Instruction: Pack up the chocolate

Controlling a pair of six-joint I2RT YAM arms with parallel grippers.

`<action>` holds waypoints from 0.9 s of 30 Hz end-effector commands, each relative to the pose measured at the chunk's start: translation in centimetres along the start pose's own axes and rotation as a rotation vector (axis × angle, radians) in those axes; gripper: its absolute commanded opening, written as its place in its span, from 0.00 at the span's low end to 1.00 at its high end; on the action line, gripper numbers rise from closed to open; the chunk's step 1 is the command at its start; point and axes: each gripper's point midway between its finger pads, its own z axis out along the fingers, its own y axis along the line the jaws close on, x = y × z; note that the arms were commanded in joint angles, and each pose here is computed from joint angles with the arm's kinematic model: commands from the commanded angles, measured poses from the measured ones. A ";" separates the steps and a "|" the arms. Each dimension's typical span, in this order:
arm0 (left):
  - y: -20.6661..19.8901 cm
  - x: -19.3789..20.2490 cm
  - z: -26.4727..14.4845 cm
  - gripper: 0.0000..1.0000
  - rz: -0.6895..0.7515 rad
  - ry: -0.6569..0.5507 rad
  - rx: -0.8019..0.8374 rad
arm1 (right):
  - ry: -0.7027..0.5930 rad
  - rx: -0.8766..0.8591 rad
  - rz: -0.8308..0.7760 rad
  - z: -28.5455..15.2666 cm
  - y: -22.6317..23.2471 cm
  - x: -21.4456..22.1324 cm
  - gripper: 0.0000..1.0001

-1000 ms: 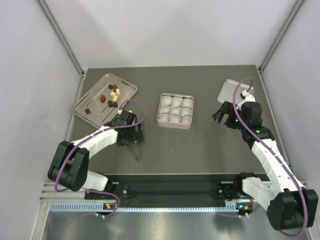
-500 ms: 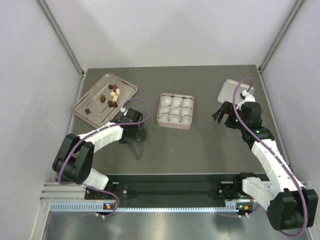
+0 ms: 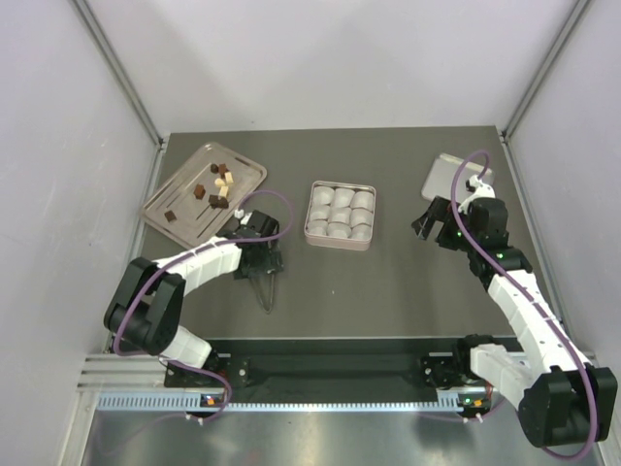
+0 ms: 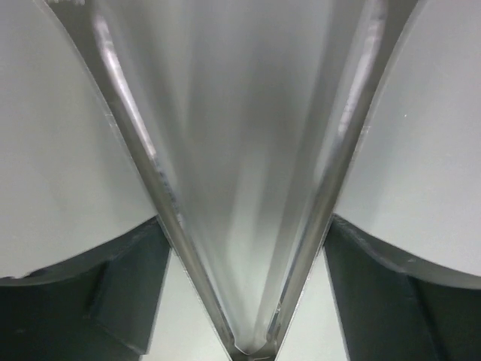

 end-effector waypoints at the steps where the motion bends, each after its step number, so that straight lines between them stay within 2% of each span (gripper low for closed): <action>1: -0.3 0.1 -0.2 0.81 -0.009 0.010 0.003 | -0.043 -0.031 -0.029 -0.1 0.8 -1.0 1.00; 5: -0.5 -0.4 -1.6 0.69 -0.002 0.006 0.024 | -0.045 -0.036 -0.028 -0.3 1.0 -1.2 1.00; 6: -0.2 -0.2 -2.1 0.69 0.006 0.017 0.014 | -0.046 -0.034 -0.026 -0.4 1.0 -1.2 1.00; 9: -0.7 -2.5 -4.9 0.63 0.029 -0.026 0.027 | -0.055 -0.044 -0.022 -0.7 1.3 -1.4 1.00; 14: -0.8 -6.1 -9.5 0.61 0.090 -0.088 0.015 | -0.076 -0.056 -0.006 -1.4 1.8 -2.1 1.00; 18: -0.6 -6.9 -11.5 0.57 0.121 -0.093 0.016 | -0.086 -0.076 0.004 -1.7 2.3 -2.4 1.00; 27: -1.3 -7.9 -13.5 0.56 0.121 -0.152 0.081 | -0.059 -0.107 -0.010 -1.9 3.9 -2.6 1.00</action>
